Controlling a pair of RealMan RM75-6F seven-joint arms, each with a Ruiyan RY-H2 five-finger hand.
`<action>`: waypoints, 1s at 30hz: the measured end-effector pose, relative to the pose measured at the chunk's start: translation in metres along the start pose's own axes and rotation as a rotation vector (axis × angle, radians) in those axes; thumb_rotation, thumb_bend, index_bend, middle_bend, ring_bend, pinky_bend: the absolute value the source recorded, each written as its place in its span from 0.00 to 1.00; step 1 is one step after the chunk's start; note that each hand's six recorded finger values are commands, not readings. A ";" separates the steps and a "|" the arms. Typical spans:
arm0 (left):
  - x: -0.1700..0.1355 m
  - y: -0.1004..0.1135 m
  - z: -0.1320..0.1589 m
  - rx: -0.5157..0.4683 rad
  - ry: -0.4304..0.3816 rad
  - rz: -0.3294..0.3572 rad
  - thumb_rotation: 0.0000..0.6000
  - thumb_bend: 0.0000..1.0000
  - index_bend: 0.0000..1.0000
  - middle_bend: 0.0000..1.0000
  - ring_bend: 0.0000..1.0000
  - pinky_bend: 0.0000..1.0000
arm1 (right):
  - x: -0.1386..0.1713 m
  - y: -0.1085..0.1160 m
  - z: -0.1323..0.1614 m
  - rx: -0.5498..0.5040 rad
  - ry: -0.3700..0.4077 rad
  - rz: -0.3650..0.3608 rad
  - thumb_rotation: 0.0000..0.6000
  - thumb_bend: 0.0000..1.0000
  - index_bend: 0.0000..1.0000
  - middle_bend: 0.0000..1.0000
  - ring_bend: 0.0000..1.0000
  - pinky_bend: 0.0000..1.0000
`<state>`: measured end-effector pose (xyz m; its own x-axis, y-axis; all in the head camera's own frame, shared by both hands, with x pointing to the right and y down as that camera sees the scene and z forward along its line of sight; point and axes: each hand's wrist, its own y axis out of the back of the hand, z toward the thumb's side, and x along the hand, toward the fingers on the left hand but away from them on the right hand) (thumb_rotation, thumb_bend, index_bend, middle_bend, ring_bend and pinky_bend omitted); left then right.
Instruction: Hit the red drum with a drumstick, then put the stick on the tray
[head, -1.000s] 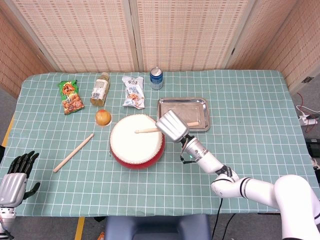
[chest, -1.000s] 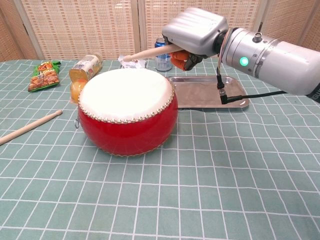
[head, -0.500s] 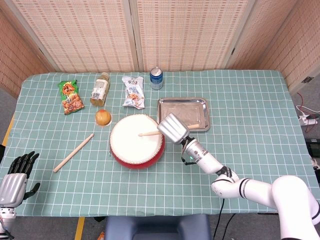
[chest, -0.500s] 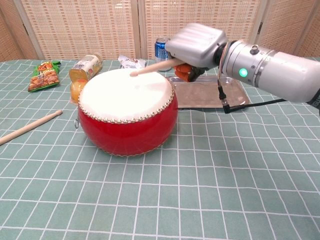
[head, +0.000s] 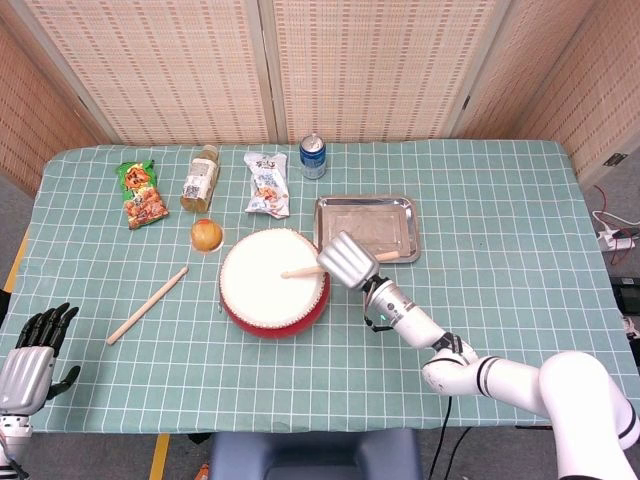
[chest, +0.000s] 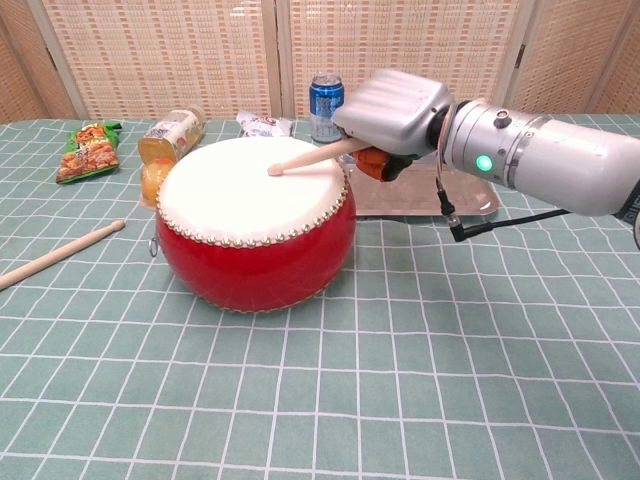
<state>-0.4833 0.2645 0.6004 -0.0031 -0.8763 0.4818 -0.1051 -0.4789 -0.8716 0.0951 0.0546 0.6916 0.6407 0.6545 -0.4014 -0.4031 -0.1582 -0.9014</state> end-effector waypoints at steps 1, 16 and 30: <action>0.000 0.000 0.000 0.000 -0.001 0.001 1.00 0.24 0.00 0.01 0.00 0.02 | 0.000 0.004 -0.002 -0.020 -0.009 -0.015 1.00 0.55 0.94 0.98 1.00 1.00; -0.001 0.002 0.003 0.008 -0.001 0.003 1.00 0.24 0.00 0.01 0.00 0.02 | 0.013 -0.030 -0.074 -0.459 -0.234 0.062 1.00 0.55 0.87 0.94 0.95 1.00; 0.000 0.008 0.006 0.024 0.010 0.000 1.00 0.24 0.00 0.01 0.00 0.02 | -0.009 -0.093 -0.118 -0.667 -0.393 0.197 1.00 0.47 0.68 0.68 0.64 0.70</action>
<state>-0.4780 0.2605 0.5927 -0.0135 -0.8758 0.4825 -0.0808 -0.4800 -0.8735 0.2035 -0.0238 0.7595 0.2715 0.7612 -0.5890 0.0708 -0.6261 -0.7765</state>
